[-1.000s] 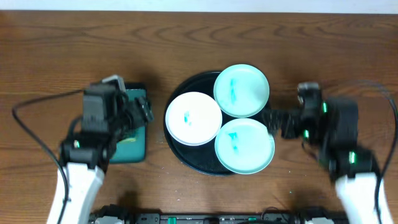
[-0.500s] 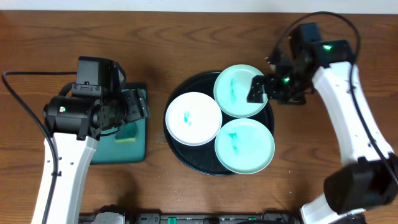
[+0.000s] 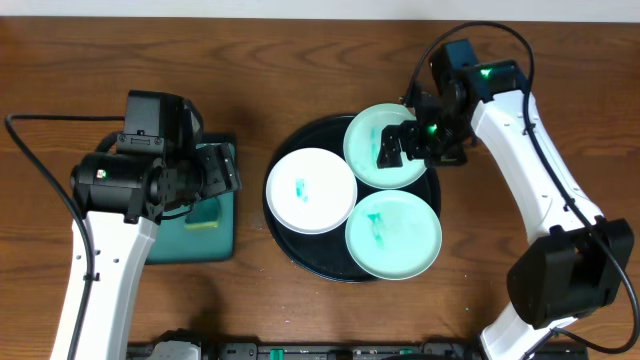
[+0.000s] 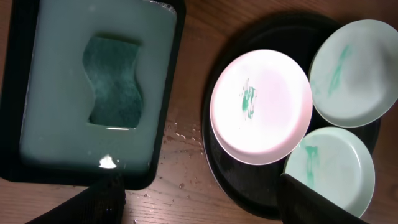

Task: Clean dirty plates on tray and stack at the side

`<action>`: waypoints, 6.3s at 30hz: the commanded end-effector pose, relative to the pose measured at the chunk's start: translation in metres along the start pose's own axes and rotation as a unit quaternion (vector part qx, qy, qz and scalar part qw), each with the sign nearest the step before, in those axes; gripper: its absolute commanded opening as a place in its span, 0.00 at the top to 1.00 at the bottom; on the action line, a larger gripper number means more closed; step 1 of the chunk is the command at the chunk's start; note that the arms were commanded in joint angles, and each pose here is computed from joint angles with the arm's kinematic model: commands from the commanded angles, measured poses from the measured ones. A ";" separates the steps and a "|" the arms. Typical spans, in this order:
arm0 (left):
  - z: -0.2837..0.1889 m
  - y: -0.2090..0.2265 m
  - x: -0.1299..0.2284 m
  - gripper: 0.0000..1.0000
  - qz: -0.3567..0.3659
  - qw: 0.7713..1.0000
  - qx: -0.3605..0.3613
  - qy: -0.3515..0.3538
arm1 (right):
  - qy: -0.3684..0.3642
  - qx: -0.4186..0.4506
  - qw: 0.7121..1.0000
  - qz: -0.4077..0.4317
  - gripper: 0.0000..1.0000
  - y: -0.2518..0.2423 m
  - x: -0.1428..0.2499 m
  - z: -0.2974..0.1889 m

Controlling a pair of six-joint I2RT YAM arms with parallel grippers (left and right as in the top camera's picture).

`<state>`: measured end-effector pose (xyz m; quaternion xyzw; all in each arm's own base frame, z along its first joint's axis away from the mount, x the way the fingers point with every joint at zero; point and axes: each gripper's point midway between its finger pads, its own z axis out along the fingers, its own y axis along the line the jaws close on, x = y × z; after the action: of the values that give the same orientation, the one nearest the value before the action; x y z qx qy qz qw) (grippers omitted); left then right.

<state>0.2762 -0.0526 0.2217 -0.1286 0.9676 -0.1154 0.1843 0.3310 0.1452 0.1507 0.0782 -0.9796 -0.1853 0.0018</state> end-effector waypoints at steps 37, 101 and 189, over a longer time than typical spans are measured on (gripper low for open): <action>-0.005 -0.003 -0.005 0.22 0.008 1.000 0.006 -0.006 | -0.045 -0.045 0.997 0.052 0.39 0.028 0.006 0.135; -0.005 -0.003 -0.004 0.22 0.005 1.000 0.006 -0.006 | -0.095 0.078 0.990 0.069 0.43 0.026 -0.002 0.128; 0.196 0.113 0.030 0.56 -0.076 0.982 -0.080 0.153 | -0.024 0.076 0.991 0.106 0.99 0.012 0.011 0.185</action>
<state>0.2992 0.0084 0.0121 -0.2035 0.9763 -0.0722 0.0132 0.3271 0.2265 0.0026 -0.0354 -0.9899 -0.1309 -0.0415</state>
